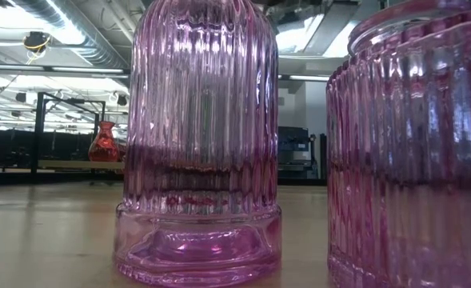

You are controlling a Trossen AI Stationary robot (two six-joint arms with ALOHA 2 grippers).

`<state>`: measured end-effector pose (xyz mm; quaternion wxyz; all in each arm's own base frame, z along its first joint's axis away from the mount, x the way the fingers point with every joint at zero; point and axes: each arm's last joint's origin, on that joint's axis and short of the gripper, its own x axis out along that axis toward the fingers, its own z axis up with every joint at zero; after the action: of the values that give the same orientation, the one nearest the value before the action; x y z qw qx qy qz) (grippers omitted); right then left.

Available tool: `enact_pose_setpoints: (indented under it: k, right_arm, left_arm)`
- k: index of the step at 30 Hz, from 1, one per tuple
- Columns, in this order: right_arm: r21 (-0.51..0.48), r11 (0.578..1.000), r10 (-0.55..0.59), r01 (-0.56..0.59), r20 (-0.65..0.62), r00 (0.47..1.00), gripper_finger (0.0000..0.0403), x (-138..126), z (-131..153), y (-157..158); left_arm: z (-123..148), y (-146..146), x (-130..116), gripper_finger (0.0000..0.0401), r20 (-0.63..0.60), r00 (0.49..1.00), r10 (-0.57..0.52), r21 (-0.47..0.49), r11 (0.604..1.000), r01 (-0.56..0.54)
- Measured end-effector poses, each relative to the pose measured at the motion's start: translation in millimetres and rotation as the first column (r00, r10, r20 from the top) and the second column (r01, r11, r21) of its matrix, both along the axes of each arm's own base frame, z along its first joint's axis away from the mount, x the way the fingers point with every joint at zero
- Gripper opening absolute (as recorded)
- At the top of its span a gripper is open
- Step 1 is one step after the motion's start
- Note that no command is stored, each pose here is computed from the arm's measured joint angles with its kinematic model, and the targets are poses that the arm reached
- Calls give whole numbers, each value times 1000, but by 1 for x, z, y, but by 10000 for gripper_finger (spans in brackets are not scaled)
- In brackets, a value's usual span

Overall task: Sort vases onto shelf
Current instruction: Put the transparent vase on the shelf aligned with the other transparent vases

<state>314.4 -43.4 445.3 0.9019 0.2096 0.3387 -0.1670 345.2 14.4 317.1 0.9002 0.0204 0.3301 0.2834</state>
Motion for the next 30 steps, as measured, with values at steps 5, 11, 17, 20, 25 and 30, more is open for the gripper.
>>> enact_pose_setpoints:
  k: [5, 11, 17, 20, 25, 30]
  right_arm:
    - [-89, 994, -76, 69, -83, 994, 127, -25, 9, 0]
    - [-138, 983, -137, 121, -113, 984, 127, -51, 18, 1]
    - [-148, 981, -142, 128, -88, 986, 127, -65, 26, 3]
    - [-150, 981, -140, 125, -94, 986, 127, -66, 26, 3]
    - [-135, 985, -124, 109, -108, 986, 127, -67, 25, 4]
    - [-109, 990, -98, 85, -120, 988, 127, -68, 24, 5]
  left_arm:
    - [-13, 2, -18, 158, 108, 984, 143, 2, 990, -144]
    - [-32, -3, -65, 158, 338, 898, 281, -18, 956, -292]
    - [-62, -9, -101, 158, 529, 774, 350, -95, 930, -355]
    - [-85, -9, -110, 158, 578, 718, 389, -151, 915, -374]
    - [-115, -11, -122, 158, 599, 664, 447, -158, 879, -449]
    - [-120, -5, -125, 158, 586, 673, 451, -161, 879, -449]
